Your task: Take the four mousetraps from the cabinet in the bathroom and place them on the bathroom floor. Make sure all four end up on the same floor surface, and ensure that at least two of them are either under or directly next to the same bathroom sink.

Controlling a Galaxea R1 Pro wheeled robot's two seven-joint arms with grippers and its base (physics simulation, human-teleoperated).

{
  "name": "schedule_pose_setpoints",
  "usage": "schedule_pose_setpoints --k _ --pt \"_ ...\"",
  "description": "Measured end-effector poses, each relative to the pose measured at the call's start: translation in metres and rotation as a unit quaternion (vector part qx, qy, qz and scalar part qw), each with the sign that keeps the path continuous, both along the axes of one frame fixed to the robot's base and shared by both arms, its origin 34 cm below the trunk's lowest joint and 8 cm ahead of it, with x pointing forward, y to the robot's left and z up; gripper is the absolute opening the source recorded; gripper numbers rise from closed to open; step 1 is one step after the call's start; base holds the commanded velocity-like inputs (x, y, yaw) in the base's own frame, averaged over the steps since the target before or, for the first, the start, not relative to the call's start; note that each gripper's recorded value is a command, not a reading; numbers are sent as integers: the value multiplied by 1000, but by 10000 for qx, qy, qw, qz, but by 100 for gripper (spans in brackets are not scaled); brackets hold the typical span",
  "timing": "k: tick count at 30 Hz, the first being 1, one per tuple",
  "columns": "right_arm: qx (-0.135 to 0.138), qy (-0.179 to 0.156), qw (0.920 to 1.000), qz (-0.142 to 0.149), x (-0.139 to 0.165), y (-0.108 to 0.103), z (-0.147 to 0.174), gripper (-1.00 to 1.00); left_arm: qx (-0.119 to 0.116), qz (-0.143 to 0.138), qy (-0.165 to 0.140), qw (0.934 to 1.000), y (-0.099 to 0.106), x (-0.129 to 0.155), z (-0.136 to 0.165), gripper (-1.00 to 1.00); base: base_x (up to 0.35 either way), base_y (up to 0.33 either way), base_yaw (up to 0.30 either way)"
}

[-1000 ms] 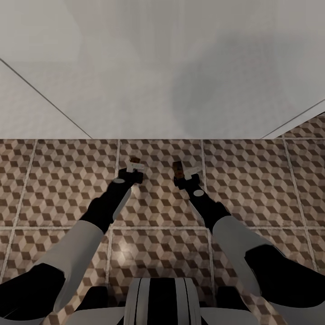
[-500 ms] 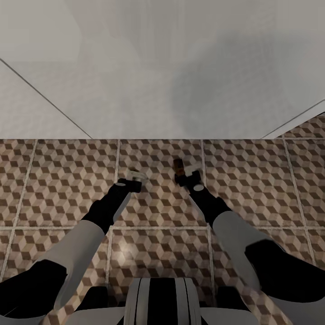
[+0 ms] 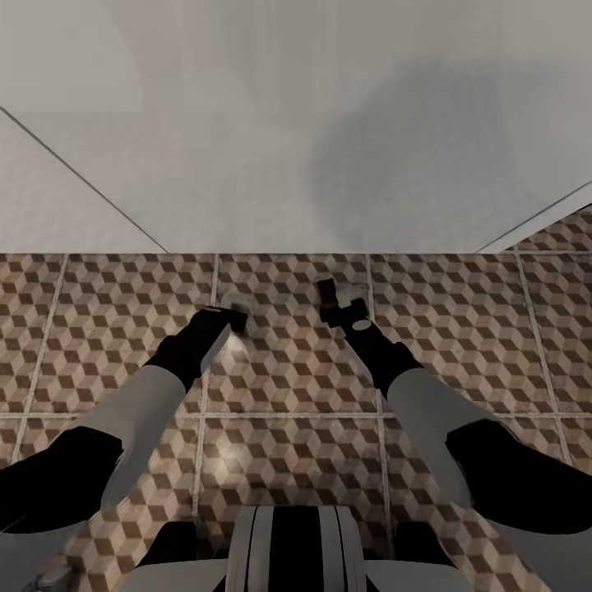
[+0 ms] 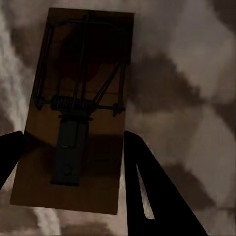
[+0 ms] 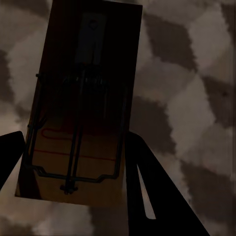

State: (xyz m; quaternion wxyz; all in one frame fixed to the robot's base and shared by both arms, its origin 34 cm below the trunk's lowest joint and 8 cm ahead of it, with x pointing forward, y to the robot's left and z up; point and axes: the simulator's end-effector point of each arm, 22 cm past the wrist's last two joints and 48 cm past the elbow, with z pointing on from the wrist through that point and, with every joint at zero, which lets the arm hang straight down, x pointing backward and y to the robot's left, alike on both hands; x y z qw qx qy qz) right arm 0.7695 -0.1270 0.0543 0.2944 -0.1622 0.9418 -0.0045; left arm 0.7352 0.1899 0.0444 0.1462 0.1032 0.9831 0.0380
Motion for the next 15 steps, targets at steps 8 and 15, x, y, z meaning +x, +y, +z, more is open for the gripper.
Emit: schedule_pose_setpoints --k 8,15 --pt "-86 34 10000 0 18 -1 9 -100 260 59 33 9996 34 14 1 -100 0 0 0" --pt "-96 41 9999 0 20 -2 10 -100 287 74 -98 9995 41 20 2 -100 0 0 0"
